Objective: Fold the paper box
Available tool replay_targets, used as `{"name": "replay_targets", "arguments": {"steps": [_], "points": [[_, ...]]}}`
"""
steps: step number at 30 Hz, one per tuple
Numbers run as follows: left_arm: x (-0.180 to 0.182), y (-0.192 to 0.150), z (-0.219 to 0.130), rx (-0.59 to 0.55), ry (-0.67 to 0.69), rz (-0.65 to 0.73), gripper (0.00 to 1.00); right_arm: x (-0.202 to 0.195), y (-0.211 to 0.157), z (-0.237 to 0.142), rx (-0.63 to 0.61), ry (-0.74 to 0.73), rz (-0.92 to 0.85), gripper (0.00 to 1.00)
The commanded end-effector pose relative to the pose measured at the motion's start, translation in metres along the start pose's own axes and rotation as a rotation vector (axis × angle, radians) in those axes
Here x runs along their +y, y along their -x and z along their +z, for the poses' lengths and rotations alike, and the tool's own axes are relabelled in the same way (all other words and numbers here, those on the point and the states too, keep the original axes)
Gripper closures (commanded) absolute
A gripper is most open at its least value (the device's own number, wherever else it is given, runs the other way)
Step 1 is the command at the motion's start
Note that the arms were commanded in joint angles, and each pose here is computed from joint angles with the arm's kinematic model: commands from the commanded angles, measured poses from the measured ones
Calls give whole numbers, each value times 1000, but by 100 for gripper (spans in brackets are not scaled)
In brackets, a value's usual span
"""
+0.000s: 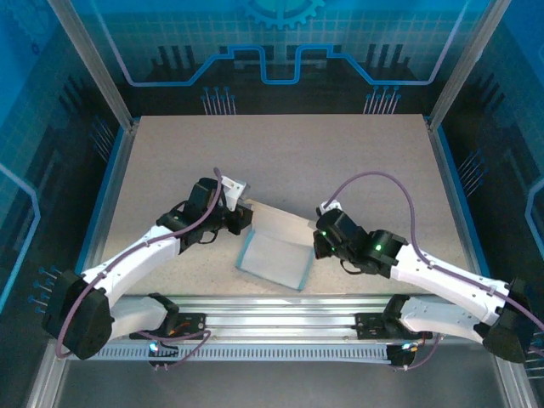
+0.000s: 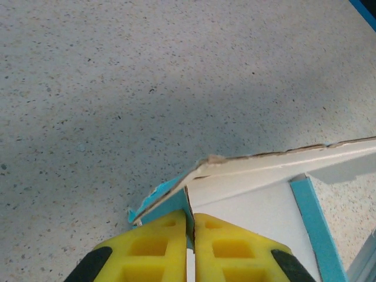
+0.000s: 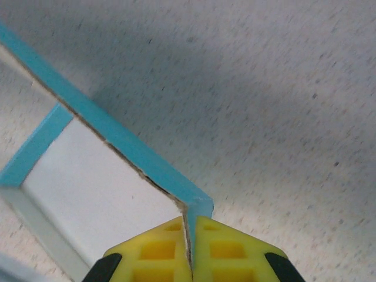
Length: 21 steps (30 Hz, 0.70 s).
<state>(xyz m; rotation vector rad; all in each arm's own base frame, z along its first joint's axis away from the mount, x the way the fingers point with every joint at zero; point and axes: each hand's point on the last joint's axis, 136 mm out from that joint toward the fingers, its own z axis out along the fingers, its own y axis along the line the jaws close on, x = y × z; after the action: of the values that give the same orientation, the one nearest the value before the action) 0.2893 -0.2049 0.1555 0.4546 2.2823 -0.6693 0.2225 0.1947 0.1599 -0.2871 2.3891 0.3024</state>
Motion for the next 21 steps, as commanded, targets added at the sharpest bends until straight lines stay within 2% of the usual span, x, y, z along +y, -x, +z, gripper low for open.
{"name": "replay_targets", "arguments": {"steps": [1,10,21], "points": [[-20,16,-5,-62,-55,-11,90,13,63,-3,-198,52,15,97],[-18,26,8,-105,-33,-39,89,-7,92,26,-290,-11,83,98],[-19,9,12,-119,4,-15,89,-22,65,33,-311,6,166,98]]}}
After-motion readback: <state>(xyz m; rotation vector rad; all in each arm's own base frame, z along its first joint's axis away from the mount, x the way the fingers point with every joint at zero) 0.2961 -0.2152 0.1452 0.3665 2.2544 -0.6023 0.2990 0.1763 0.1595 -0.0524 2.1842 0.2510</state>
